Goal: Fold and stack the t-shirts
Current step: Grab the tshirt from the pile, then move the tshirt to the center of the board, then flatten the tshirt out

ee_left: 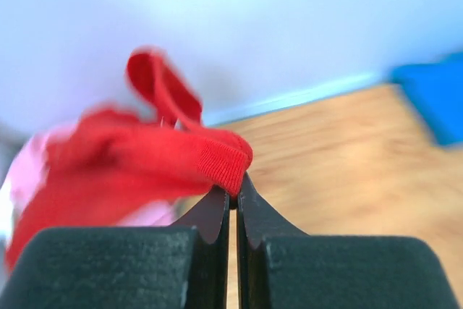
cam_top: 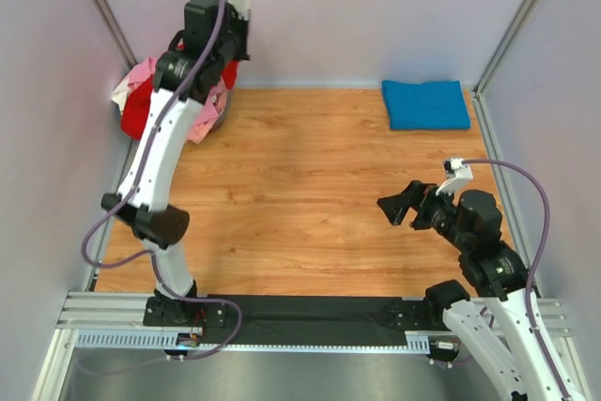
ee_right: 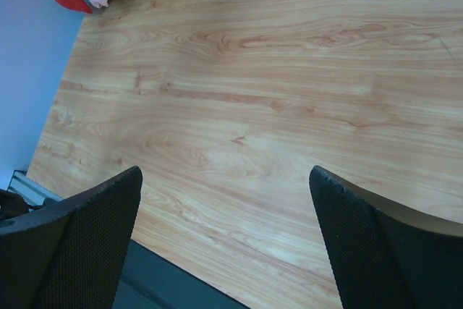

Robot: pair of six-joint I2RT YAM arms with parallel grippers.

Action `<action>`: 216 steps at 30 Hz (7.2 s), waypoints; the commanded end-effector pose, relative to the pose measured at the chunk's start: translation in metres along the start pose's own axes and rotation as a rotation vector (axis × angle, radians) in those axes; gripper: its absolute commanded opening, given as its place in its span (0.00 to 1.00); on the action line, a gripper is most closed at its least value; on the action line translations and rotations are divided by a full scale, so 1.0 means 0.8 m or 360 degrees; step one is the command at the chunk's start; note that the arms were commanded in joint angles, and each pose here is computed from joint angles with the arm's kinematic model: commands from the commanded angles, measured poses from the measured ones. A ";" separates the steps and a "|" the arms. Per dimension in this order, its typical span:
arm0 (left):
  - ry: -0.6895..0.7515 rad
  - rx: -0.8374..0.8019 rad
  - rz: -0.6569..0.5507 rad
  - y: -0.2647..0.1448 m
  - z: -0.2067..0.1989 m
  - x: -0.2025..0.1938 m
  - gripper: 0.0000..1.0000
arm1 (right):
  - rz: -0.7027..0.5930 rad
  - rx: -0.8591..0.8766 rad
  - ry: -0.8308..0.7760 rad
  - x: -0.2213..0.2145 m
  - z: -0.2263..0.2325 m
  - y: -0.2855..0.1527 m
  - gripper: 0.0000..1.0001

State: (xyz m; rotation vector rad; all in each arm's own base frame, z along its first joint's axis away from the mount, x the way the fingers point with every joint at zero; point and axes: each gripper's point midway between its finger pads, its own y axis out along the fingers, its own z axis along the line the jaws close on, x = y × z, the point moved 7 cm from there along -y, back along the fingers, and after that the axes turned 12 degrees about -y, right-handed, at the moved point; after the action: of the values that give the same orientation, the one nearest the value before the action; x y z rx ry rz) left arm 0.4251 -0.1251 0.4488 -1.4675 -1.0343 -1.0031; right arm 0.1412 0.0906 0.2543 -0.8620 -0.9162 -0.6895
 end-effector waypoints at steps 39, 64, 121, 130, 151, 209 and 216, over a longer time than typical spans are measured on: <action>-0.0235 0.0008 0.1181 -0.184 -0.015 -0.359 1.00 | 0.0777 -0.0146 0.0614 -0.096 0.049 -0.010 0.90; -0.0352 0.0438 0.1590 0.003 0.036 -0.508 0.39 | 0.1058 -0.0749 0.0136 -0.185 -0.010 0.161 0.60; -0.0225 0.0329 0.1320 -0.100 0.053 -0.375 0.96 | 0.1297 -0.0725 -0.0236 -0.132 -0.030 0.189 0.52; -0.0147 0.0355 0.1278 -0.135 0.071 -0.367 0.97 | 0.1360 -0.0798 -0.0313 -0.155 -0.036 0.202 0.31; -0.0151 0.0353 0.1280 -0.136 0.077 -0.376 0.97 | 0.0896 -0.1001 0.0190 -0.006 -0.127 0.113 0.00; -0.0781 0.0554 0.1371 0.101 0.084 -0.444 0.74 | 0.1342 -0.0744 0.0258 -0.159 -0.115 0.174 0.37; -0.0778 0.0524 0.1355 0.109 0.082 -0.440 0.18 | 0.1366 -0.0713 0.0265 -0.165 -0.114 0.178 0.04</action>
State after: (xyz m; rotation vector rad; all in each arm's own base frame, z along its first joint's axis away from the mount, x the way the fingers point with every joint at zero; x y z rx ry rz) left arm 0.4090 -0.0988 0.0865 -1.6547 -0.7326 0.1375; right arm 0.2356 0.0987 0.0794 -1.4319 -0.1877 -0.2362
